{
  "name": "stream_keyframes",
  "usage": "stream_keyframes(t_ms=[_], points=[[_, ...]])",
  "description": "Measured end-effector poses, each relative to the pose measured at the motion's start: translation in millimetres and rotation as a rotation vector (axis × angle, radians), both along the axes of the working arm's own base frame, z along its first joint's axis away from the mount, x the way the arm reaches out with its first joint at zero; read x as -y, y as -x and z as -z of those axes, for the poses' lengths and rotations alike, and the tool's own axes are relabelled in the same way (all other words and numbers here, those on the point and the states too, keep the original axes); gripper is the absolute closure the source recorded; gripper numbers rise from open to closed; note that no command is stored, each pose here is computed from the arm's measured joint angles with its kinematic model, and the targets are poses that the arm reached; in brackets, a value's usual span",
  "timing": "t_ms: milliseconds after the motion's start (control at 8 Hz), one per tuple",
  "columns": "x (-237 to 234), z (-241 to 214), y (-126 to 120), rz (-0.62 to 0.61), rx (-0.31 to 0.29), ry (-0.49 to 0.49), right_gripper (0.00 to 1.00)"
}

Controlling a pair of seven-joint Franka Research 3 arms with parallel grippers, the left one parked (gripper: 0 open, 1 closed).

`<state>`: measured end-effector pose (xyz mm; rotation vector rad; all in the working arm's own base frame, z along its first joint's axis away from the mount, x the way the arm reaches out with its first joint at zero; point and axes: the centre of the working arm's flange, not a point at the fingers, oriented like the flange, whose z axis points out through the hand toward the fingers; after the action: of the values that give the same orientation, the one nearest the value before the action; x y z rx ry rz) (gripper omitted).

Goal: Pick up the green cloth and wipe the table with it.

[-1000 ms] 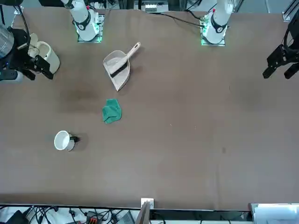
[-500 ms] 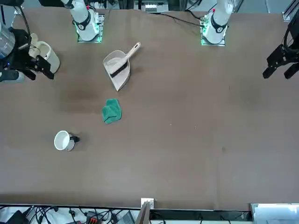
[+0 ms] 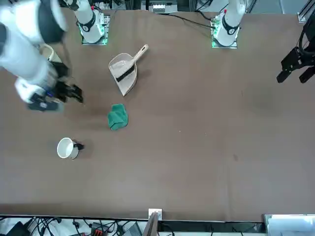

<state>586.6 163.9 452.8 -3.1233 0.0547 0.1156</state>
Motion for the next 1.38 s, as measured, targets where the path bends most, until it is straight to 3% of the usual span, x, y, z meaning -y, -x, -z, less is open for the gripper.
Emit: stream_keyframes(t_ms=[625, 1000, 1375], points=[[-108, 148, -1, 0.029, -0.033, 0.015, 0.00], [-112, 218, 6, -0.041, -0.092, 0.098, 0.00], [-112, 255, 12, -0.099, -0.067, 0.123, 0.00]])
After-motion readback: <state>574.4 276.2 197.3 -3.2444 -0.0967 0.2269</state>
